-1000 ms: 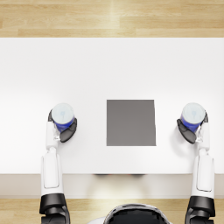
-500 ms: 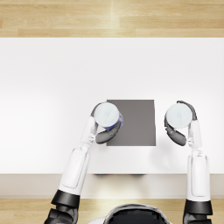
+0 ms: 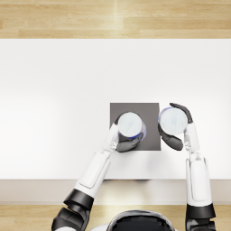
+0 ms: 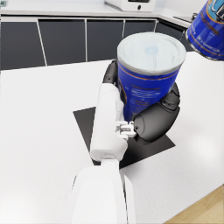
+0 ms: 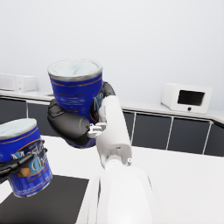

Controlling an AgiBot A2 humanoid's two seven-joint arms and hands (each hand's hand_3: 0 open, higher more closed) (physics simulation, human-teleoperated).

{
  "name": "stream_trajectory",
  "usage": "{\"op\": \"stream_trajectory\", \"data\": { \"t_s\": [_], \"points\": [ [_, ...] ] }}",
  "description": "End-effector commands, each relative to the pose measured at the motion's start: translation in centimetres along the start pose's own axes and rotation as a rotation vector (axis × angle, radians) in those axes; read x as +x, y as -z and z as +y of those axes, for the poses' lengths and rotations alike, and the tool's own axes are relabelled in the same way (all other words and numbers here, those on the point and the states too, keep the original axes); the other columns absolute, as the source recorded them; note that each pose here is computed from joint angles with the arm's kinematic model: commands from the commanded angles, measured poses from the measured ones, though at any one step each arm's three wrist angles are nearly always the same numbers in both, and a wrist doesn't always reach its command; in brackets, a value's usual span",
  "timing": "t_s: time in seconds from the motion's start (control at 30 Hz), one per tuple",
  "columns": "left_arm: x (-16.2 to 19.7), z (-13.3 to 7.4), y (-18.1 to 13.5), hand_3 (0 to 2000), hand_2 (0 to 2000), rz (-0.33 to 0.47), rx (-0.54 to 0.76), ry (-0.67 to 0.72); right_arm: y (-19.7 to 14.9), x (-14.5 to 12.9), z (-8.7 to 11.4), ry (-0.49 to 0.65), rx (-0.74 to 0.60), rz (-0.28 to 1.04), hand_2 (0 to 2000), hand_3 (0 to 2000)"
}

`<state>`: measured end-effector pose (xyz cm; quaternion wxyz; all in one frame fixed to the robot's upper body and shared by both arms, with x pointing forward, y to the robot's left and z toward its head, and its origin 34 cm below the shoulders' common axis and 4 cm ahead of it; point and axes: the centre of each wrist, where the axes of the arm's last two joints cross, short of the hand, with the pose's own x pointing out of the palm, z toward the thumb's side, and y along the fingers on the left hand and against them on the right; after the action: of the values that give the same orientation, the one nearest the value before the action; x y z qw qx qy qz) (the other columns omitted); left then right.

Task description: Pick up the blue can on the left and place it in the middle, then pick up the blue can on the right and place it on top of the can in the middle

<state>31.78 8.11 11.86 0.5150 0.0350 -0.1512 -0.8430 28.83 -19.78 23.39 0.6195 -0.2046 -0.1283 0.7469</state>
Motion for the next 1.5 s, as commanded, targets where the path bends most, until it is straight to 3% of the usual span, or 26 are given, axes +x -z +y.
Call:
{"op": "stream_trajectory", "data": {
  "t_s": [0.03,0.17,0.2,0.23,0.37,0.4,0.43,0.47,0.53,0.57,0.73,0.77,0.87,1.03,1.17,1.37,1.5],
  "points": [
    [0.0,0.0,1.5,1520,2000,0.005,-0.056,-0.007,-0.8,0.4,-0.4,-0.012,-0.034,-0.001,2000,1520],
    [-0.4,0.1,3.2,1520,2000,-0.005,-0.121,-0.027,-1.8,1.1,-1.0,-0.032,-0.075,-0.01,2000,1520],
    [-0.5,-0.1,3.6,1520,2000,0.132,-0.176,0.119,-2.0,1.4,-1.1,-0.04,-0.083,-0.013,2000,1520],
    [-0.3,-0.1,3.8,1520,2000,0.025,-0.156,0.017,-2.3,1.7,-1.3,-0.048,-0.095,-0.016,2000,1520],
    [-0.4,-0.3,4.4,1520,2000,0.001,-0.177,0.029,-2.7,2.1,-1.7,-0.059,-0.11,-0.025,2000,1520],
    [-0.6,-0.3,4.2,1520,2000,0.119,-0.21,0.155,-2.7,2.1,-1.7,-0.058,-0.11,-0.026,2000,1520],
    [-0.5,-0.2,4.2,1193,639,0.019,-0.177,0.056,-2.6,2.1,-1.5,-0.059,-0.105,-0.027,2000,1520],
    [-0.5,-0.2,4.2,867,0,0.015,-0.176,0.055,-2.6,2.2,-1.4,-0.062,-0.107,-0.029,2000,1520],
    [-0.5,-0.4,4.3,213,0,0.017,-0.177,0.03,-2.7,2.7,-1.7,-0.075,-0.111,-0.035,2000,1520],
    [-0.4,-0.6,4.2,0,0,0.013,-0.168,0.03,-2.8,3.1,-1.9,-0.086,-0.117,-0.039,2000,1520],
    [0.2,-2.6,0.9,0,0,-0.005,-0.013,0.028,-4.2,5.6,-3.5,-0.155,-0.168,-0.068,2000,1520],
    [0.4,-3.7,-1.0,0,0,-0.007,0.058,0.039,-4.2,6.0,-3.8,-0.165,-0.168,-0.074,2000,1520],
    [0.3,-6.2,-7.1,0,0,0.018,0.097,0.027,-3.8,7.0,-4.6,-0.195,-0.149,-0.085,2000,1520],
    [-2.0,-7.9,-14.9,0,0,0.078,0.252,-0.093,-2.6,8.2,-4.7,-0.232,-0.1,-0.093,2000,1520],
    [-4.5,-9.0,-16.2,0,0,0.105,0.274,-0.213,-1.7,9.1,-3.9,-0.081,0.121,-0.093,2000,1520],
    [-4.9,-10.1,-16.2,0,0,0.108,0.266,-0.247,0.4,11.1,-2.0,-0.083,0.291,-0.079,2000,1520],
    [-5.0,-10.1,-16.2,0,0,0.104,0.265,-0.257,1.7,11.0,-1.7,-0.06,0.347,-0.079,2000,1520]
  ]
}}
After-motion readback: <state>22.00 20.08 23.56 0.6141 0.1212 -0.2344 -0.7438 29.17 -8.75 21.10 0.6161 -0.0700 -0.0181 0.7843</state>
